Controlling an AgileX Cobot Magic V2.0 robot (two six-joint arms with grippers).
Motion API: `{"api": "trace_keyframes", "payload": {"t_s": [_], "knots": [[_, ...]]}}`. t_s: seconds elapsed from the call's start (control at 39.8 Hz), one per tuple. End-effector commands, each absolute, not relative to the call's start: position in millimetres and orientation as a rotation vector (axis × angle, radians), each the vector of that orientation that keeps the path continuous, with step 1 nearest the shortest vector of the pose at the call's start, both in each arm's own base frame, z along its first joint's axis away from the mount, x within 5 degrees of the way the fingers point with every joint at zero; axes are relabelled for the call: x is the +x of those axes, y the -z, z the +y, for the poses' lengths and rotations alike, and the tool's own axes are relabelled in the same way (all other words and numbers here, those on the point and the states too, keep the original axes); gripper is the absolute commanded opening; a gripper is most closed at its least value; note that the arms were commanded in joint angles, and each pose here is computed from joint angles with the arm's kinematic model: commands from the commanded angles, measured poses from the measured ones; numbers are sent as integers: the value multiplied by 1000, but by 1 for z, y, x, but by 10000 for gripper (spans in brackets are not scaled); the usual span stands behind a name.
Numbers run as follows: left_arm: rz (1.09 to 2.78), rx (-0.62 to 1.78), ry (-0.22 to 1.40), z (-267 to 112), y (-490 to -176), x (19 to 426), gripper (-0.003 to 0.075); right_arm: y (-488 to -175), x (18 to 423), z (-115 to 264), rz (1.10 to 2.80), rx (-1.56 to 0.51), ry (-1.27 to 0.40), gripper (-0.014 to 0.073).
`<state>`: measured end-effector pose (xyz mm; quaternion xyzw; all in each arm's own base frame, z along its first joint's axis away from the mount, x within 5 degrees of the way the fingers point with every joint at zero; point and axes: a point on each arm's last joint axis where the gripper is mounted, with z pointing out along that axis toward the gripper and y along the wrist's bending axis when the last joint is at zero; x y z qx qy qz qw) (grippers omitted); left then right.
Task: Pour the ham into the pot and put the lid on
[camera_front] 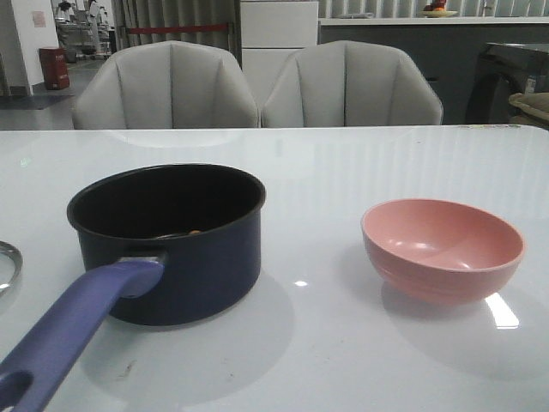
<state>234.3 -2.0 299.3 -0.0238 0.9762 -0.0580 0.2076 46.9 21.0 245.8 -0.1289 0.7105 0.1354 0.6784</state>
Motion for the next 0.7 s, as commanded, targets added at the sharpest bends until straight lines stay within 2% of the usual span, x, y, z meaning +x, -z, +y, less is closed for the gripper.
{"api": "trace_keyframes", "payload": {"t_s": [0.0,0.25,0.68], "knots": [[2715,-85,162,0,-304,254,629,-260,47,19,1507,-266,-297,151],[2861,-267,179,24,-276,284,629,-260,47,19,1507,-266,-297,151],[2958,-274,181,28,-250,315,630,-260,47,19,1507,-266,-297,151]]}}
